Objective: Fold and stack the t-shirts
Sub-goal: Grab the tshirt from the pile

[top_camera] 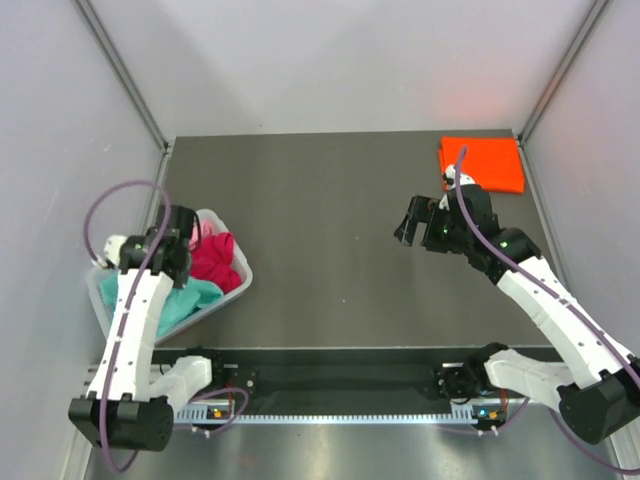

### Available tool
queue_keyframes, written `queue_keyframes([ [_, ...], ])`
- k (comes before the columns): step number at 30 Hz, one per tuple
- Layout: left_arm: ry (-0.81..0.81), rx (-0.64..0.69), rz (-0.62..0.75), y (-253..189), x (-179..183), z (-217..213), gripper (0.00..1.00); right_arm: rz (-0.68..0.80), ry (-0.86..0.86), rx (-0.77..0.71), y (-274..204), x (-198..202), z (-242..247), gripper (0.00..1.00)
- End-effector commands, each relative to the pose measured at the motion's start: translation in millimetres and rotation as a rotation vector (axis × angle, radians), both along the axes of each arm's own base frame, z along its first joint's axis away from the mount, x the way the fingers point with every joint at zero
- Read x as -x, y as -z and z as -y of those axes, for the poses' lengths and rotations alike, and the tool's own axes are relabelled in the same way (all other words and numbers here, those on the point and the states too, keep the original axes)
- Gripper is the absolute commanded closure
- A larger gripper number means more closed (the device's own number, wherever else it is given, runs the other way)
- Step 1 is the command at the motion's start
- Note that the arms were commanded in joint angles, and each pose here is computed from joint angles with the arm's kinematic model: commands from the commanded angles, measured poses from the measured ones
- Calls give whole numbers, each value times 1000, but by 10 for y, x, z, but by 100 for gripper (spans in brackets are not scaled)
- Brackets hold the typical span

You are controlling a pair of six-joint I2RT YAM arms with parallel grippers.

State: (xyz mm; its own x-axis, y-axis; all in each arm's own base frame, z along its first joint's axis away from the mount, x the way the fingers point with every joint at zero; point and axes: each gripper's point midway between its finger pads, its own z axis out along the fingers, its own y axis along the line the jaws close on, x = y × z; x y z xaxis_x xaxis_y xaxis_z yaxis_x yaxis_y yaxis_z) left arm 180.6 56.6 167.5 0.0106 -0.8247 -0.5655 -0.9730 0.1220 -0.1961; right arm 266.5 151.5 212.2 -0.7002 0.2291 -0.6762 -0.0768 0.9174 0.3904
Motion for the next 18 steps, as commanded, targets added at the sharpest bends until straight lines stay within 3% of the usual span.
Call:
queue_keyframes([
  [1, 41, -90, 232, -863, -238, -126, 100, 84, -16, -51, -362, -49, -55, 1],
  [3, 165, -124, 355, -1251, -470, -74, 100, 96, -15, -58, -409, -42, -50, 0],
  [4, 228, -137, 571, -1736, -792, 8, 100, 98, -34, -78, -441, -21, -88, 0],
  [6, 430, -118, 785, -2248, -977, 305, 100, 114, -45, -98, -518, -3, -111, 0],
  [7, 512, -141, 1049, -2850, -1143, 468, 100, 130, -48, -110, -582, -3, -120, 0],
  [8, 651, -120, 1162, -3111, -1137, 713, 100, 136, -59, -120, -612, 7, -139, 0],
  [10, 755, -84, 1363, -3672, -1120, 949, 100, 158, -65, -140, -706, 20, -152, 0],
  [11, 805, -30, 1434, -3872, -1271, 1086, 100, 163, -61, -148, -735, 19, -153, 0],
  [12, 985, 58, 1477, -4013, -1218, 1416, 100, 166, -57, -154, -762, 23, -153, 0],
  [15, 1207, 223, 1599, -4400, -1105, 1997, 100, 178, -49, -171, -852, 39, -148, 0],
  [18, 1313, 182, 1593, -4398, -899, 2402, 100, 177, -32, -183, -859, 61, -124, 0],
])
